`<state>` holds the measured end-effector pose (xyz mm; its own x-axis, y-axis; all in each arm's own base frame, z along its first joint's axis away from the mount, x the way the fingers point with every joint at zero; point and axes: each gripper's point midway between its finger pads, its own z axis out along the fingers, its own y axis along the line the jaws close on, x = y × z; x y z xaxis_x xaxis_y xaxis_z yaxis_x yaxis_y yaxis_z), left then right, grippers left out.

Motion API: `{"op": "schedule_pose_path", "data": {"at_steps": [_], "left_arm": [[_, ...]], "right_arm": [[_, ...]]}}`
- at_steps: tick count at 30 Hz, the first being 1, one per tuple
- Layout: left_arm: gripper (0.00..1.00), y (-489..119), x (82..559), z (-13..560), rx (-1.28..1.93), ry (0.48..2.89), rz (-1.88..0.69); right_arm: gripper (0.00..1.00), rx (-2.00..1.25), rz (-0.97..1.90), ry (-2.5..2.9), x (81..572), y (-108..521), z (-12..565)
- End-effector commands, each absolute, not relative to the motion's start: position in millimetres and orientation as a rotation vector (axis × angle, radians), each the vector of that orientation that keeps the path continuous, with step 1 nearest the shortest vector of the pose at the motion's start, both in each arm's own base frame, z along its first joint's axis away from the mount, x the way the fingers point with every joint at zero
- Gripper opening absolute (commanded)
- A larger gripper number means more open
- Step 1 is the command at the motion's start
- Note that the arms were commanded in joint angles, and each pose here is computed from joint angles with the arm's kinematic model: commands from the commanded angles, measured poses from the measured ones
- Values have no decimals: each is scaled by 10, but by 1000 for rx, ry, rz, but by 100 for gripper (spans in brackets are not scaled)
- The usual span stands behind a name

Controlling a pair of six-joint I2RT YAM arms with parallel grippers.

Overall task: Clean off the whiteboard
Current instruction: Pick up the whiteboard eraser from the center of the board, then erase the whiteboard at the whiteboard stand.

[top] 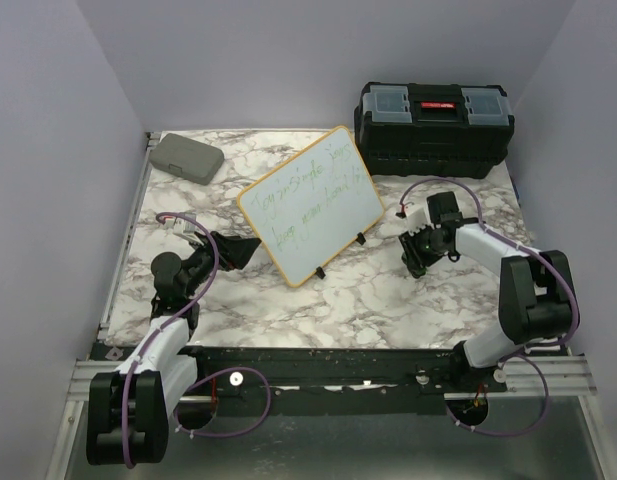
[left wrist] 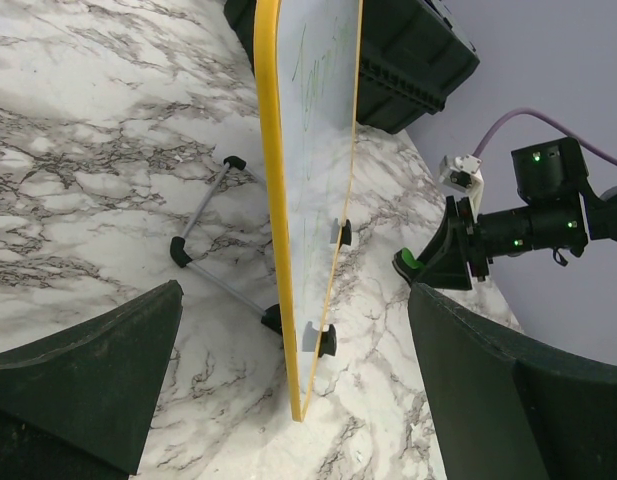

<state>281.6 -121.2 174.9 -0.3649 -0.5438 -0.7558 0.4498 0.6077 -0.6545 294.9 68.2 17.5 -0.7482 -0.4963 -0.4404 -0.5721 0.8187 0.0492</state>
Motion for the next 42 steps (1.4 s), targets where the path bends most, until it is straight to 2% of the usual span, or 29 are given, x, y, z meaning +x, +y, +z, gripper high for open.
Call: {"op": "schedule_pose_path", "data": {"at_steps": [1,3,7,11,22,29,36,42], "left_arm": [[94,-1203,2829,1796,-61,1624,-1034],[94,-1208,2829,1793,-61,1625,-1037],[94,-1208,2824,1800,-61,1622,-1039],[94,-1207,2822,1797,-62,1622,-1038],[94,-1152,2864,1796,-102,1621,-1007],[91,-1105,2940,1764,-161,1620,-998],[72,-1186,3036,1783,-159,1582,-1081],[57,-1288,3044,1721,-161,1545,-1185]], "right_arm": [[41,-789,233,2600,3004,649,150],[37,-791,234,2604,3010,652,134],[12,-799,243,2590,3024,669,172],[1,-814,291,2506,3065,764,408],[1,-968,736,1986,3167,1569,1671],[1,-985,757,1744,3485,2249,2252],[1,-992,757,1699,3719,2867,2497],[1,-1005,762,1696,3722,3270,2506]]}}
